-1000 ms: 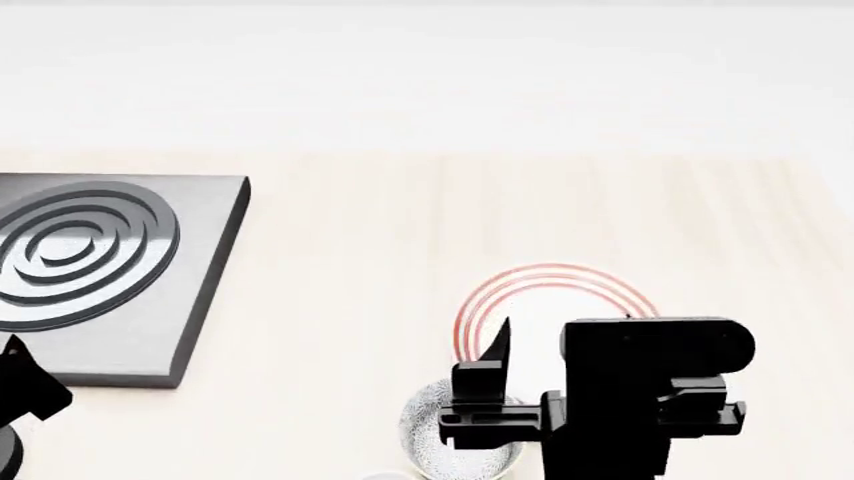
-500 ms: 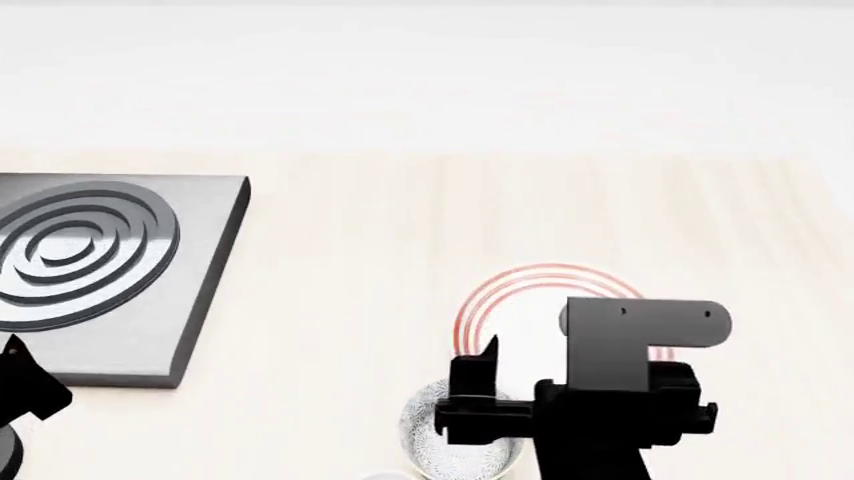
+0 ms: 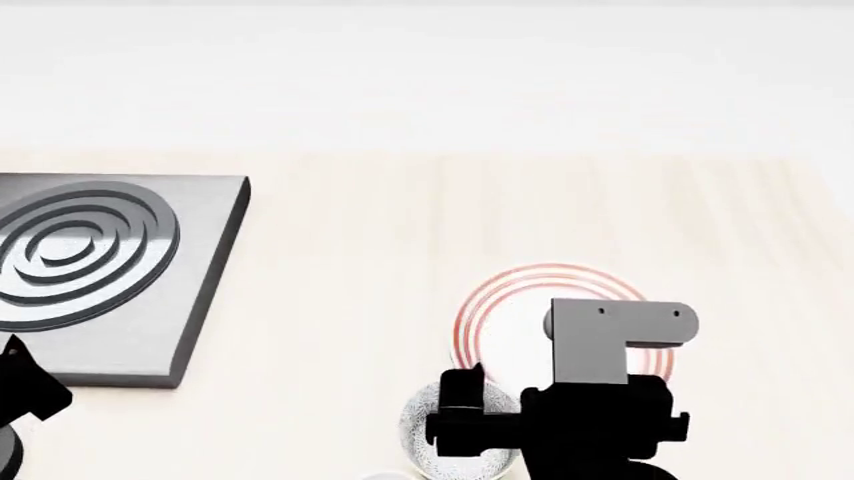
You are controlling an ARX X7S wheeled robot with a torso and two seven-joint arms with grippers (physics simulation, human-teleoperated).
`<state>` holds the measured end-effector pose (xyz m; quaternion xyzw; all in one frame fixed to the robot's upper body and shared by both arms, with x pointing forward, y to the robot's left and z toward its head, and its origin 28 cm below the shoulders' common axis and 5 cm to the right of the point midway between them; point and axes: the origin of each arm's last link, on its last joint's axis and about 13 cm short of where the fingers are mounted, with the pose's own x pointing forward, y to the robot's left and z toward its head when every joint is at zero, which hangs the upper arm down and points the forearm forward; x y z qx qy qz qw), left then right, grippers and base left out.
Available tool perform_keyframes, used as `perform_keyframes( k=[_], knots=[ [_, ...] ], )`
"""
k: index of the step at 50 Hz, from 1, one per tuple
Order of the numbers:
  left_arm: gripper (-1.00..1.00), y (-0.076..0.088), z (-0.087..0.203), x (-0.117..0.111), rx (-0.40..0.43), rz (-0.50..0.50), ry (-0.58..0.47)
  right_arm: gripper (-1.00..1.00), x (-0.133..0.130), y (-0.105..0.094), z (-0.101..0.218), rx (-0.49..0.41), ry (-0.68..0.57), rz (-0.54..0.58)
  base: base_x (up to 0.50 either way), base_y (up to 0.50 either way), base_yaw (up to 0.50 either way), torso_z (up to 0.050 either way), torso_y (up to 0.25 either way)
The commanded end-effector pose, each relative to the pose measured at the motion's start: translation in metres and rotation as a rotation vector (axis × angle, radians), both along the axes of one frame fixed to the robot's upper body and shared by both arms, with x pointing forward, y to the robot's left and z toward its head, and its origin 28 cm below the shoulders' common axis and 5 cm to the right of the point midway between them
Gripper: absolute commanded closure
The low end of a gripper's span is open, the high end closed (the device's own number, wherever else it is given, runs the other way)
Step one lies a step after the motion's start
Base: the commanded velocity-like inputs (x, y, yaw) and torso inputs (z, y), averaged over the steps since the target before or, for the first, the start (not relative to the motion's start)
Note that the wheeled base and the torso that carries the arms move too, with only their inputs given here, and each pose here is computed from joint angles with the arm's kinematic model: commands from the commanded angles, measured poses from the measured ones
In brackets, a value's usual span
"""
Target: Pick the akita bowl between the plate and the ramekin and place it on the plate.
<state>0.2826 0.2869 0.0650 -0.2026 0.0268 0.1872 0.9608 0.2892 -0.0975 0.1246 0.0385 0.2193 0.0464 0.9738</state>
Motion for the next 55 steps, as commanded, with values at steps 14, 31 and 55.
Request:
perform_keyframes(
  k=[14,31,55],
  knots=[
    [-1.00,0.000,0.000,0.000,0.000,0.000,0.000,-1.00,0.012,-0.003,-0.010,0.032,0.108,0.004,0.00,0.00,0.00,0.000,0.000],
    [-1.00,0.000,0.001,0.000,0.001,-0.001,0.000,-1.00,0.014,-0.005,-0.017,0.073,0.170,-0.005,0.00,0.00,0.00,0.000,0.000],
    [-1.00,0.000,0.000,0.001,-0.001,0.002,0.003,-1.00,0.012,-0.007,-0.026,0.118,0.207,0.000,0.00,0.00,0.00,0.000,0.000]
  ],
)
